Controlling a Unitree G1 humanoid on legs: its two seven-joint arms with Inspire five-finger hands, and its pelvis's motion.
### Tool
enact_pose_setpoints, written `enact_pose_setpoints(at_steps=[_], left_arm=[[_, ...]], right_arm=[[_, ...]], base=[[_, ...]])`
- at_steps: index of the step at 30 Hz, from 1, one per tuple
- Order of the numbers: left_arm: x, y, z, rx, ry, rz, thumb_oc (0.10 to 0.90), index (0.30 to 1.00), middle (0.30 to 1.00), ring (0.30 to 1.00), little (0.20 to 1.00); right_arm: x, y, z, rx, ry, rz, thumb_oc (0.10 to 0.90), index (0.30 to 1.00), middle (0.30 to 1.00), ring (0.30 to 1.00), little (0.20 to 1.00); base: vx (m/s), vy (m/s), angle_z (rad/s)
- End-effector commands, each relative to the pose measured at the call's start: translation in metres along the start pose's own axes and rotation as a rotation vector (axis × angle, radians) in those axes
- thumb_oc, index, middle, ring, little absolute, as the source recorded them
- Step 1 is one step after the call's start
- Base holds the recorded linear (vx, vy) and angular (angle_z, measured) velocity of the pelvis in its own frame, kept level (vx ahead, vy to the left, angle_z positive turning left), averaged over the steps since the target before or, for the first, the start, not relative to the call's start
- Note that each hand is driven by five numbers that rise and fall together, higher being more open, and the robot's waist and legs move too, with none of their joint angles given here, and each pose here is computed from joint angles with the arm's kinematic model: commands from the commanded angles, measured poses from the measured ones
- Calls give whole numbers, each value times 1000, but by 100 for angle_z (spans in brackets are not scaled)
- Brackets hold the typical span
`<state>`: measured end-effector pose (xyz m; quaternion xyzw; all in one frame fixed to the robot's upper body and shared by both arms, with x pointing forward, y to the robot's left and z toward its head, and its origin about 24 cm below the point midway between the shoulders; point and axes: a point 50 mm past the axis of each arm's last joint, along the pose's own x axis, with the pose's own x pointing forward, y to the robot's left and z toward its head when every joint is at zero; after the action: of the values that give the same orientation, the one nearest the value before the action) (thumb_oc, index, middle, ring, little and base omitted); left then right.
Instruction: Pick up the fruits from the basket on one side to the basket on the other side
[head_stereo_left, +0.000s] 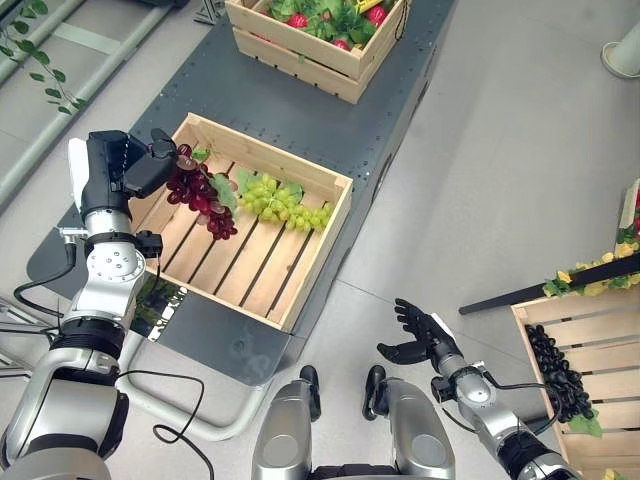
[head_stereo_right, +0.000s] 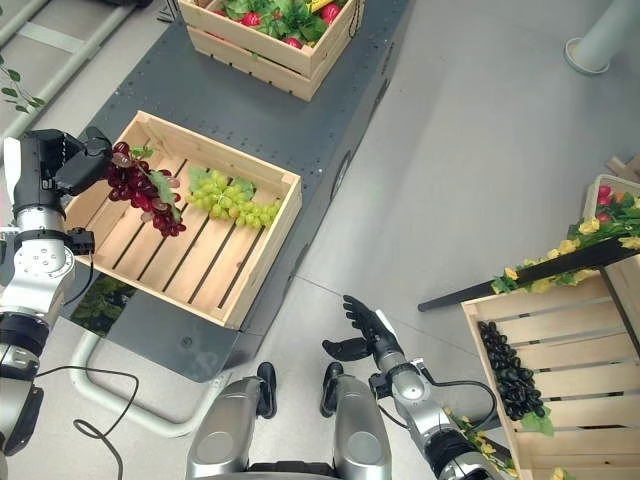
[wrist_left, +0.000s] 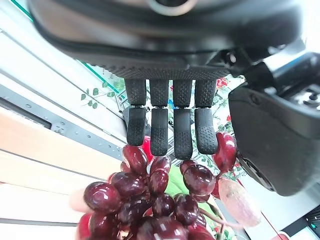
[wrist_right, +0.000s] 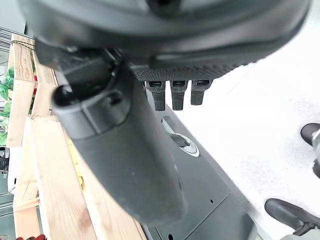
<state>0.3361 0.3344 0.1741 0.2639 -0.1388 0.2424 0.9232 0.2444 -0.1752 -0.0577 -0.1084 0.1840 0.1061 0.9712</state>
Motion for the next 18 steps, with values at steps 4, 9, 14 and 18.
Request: enact_pose_setpoints(at_steps=[4, 9, 14, 18], left_arm=[[6, 3, 43, -246, -207, 42, 400, 300, 300, 300, 300], [4, -8, 51, -270, -251, 15, 400, 300, 300, 300, 300], [2, -14, 57, -302, -273, -14, 400, 300, 300, 300, 300], [0, -23, 65, -331, -298, -61, 400, 300, 300, 300, 300]], right_arm=[[-10, 5, 10, 7, -124, -7, 800, 900, 900, 900, 900], [-7, 17, 36, 24, -253, 45, 800, 900, 900, 900, 900], [-6, 31, 64, 38, -375, 121, 800, 900, 900, 900, 900], [-4, 47, 100, 68, -512, 207, 800, 900, 900, 900, 900]], base=[[-8, -41, 1], [-3, -14, 0], [7, -22, 1], [7, -58, 7]])
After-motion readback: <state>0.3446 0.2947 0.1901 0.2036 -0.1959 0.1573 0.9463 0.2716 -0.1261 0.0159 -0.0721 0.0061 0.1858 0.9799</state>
